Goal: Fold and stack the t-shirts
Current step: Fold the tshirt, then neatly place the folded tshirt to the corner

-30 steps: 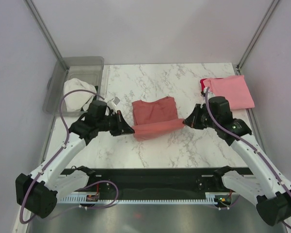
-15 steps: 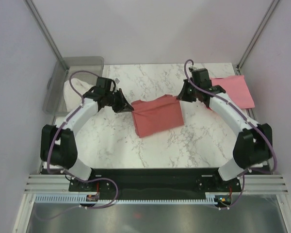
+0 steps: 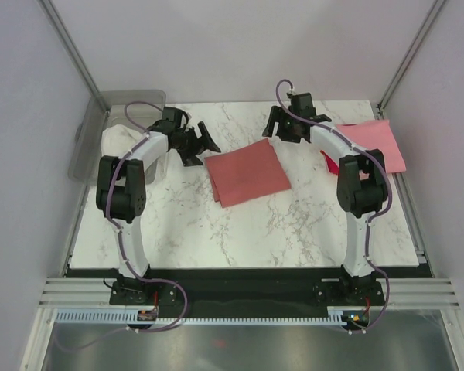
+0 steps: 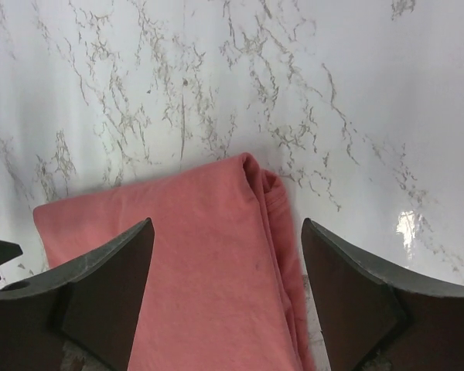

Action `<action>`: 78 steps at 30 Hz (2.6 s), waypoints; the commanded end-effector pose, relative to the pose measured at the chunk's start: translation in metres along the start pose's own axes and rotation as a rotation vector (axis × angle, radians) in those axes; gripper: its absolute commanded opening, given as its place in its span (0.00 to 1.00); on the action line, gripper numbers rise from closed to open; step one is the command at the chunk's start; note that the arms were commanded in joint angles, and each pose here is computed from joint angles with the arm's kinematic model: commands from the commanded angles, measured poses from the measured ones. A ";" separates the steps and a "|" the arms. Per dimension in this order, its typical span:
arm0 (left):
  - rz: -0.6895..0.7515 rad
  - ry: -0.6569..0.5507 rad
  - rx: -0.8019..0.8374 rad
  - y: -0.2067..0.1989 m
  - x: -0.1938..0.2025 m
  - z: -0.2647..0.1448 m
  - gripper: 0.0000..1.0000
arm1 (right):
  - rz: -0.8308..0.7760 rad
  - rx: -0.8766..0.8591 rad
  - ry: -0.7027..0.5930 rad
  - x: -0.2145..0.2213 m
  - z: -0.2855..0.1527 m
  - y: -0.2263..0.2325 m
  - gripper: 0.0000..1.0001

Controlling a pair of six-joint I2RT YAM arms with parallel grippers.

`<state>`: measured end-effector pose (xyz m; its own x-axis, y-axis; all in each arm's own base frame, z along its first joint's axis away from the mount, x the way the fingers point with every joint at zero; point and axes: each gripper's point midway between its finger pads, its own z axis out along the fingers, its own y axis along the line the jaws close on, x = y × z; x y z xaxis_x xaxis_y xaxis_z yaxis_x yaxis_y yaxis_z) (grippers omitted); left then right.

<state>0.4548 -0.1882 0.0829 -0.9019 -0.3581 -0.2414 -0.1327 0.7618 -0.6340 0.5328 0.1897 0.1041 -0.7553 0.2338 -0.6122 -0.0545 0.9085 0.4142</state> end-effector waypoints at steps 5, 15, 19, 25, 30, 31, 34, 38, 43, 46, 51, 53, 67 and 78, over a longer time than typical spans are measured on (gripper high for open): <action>0.079 -0.104 -0.002 -0.003 0.006 -0.024 0.93 | -0.056 -0.083 -0.045 -0.005 -0.012 -0.007 0.81; 0.056 -0.053 -0.054 0.019 0.020 0.012 0.99 | -0.020 -0.178 0.073 0.033 0.028 -0.010 0.82; 0.037 -0.014 -0.064 0.029 0.026 0.028 0.97 | -0.002 -0.175 0.111 0.048 0.037 -0.015 0.77; 0.056 -0.006 -0.063 0.032 0.027 0.031 0.96 | -0.005 -0.133 0.114 0.053 0.040 -0.024 0.76; 0.071 -0.004 -0.062 0.034 0.027 0.033 0.96 | -0.010 -0.116 0.117 0.054 0.040 -0.028 0.71; 0.069 -0.001 -0.061 0.036 0.027 0.033 0.95 | -0.005 -0.119 0.128 0.057 0.043 -0.029 0.70; 0.071 0.010 -0.054 0.035 0.029 0.036 0.95 | -0.013 -0.109 0.140 0.062 0.045 -0.029 0.70; 0.071 0.018 -0.054 0.037 0.031 0.037 0.94 | -0.019 -0.077 0.130 0.062 0.046 -0.035 0.75; 0.071 0.013 -0.051 0.037 0.033 0.036 0.94 | -0.031 -0.068 0.115 0.060 0.043 -0.036 0.73; 0.068 0.019 -0.045 0.037 0.033 0.037 0.87 | -0.022 -0.089 0.129 0.064 0.046 -0.032 0.66; 0.057 0.040 -0.039 0.039 0.036 0.043 0.82 | -0.026 -0.091 0.136 0.066 0.047 -0.029 0.62; 0.050 0.041 -0.047 0.041 0.037 0.043 0.82 | -0.025 -0.091 0.144 0.069 0.049 -0.028 0.63; 0.039 0.064 -0.043 0.041 0.039 0.049 0.68 | -0.052 -0.122 0.152 0.070 0.050 -0.010 0.04; 0.044 0.065 -0.041 0.040 0.037 0.050 0.59 | -0.153 0.186 -0.008 0.034 -0.006 -0.049 0.56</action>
<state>0.4425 -0.2019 0.0328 -0.9173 -0.3176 -0.2404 -0.1008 0.7690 -0.6312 0.5059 0.1865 0.0332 -0.8003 0.1191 -0.5877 -0.1096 0.9345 0.3387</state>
